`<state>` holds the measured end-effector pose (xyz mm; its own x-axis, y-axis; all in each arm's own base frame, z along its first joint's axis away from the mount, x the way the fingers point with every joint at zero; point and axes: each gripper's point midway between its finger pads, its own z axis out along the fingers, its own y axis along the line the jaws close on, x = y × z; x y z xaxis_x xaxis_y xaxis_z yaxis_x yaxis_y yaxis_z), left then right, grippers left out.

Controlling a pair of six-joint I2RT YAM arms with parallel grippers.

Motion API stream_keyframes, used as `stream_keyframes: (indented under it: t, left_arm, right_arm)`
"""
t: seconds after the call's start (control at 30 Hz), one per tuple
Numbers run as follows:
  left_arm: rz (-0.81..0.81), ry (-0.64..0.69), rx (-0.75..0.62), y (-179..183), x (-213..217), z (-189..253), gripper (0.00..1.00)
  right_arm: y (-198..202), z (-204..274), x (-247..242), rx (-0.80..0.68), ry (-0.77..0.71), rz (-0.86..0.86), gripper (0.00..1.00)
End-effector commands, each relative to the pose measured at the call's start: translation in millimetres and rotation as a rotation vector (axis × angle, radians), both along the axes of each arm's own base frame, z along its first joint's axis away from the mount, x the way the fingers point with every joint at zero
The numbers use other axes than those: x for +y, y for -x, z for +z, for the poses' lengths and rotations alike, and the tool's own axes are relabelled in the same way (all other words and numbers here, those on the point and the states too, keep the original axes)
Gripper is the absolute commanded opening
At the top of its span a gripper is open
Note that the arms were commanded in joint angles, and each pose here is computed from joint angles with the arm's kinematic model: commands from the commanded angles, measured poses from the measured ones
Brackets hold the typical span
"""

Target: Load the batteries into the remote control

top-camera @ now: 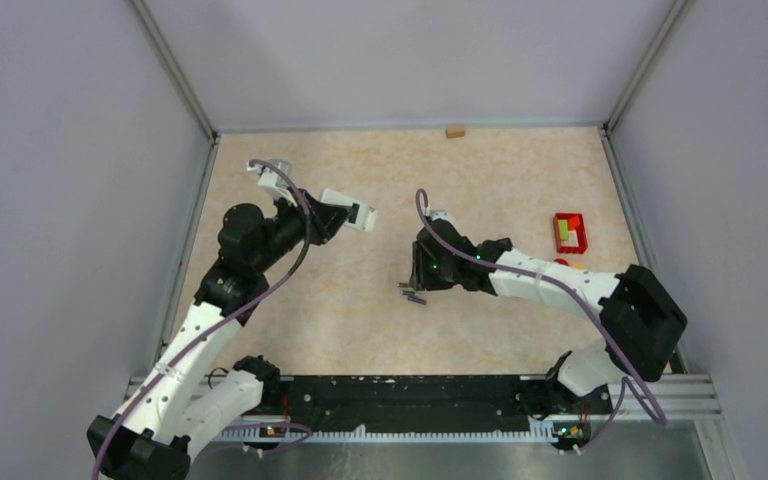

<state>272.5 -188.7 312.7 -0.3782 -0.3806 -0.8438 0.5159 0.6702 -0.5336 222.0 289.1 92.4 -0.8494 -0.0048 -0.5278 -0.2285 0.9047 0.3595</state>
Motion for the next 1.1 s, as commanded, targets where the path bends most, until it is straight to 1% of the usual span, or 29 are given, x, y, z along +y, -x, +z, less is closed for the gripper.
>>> stream_keyframes:
  t: [0.0,0.1,0.2,0.33,0.5,0.63,0.77,1.07]
  left_arm:
    - [0.022,0.019,-0.029,-5,1,7,0.00]
    - [0.044,0.020,-0.022,-9,3,4,0.00]
    - [0.103,0.011,-0.023,-16,12,1,0.00]
    - [0.243,-0.008,-0.020,-28,33,-5,0.00]
    - [0.388,0.007,-0.042,-32,58,-2,0.00]
    - [0.474,0.016,-0.050,-33,74,-1,0.00]
    - [0.504,0.008,-0.055,-33,80,0,0.00]
    - [0.516,-0.007,-0.055,-33,83,-1,0.00]
  right_arm:
    - [-21,12,10,-0.083,0.077,0.068,0.36]
    - [-9,7,19,-0.074,0.078,0.220,0.35]
    - [-1,-1,16,-0.069,0.115,0.320,0.35]
    - [6,-14,13,-0.051,0.157,0.413,0.35]
    - [11,-29,16,-0.021,0.200,0.486,0.35]
    - [8,-33,21,-0.043,0.281,0.518,0.36]
    - [-2,-40,15,-0.055,0.366,0.484,0.35]
    - [1,-51,11,-0.023,0.406,0.497,0.35]
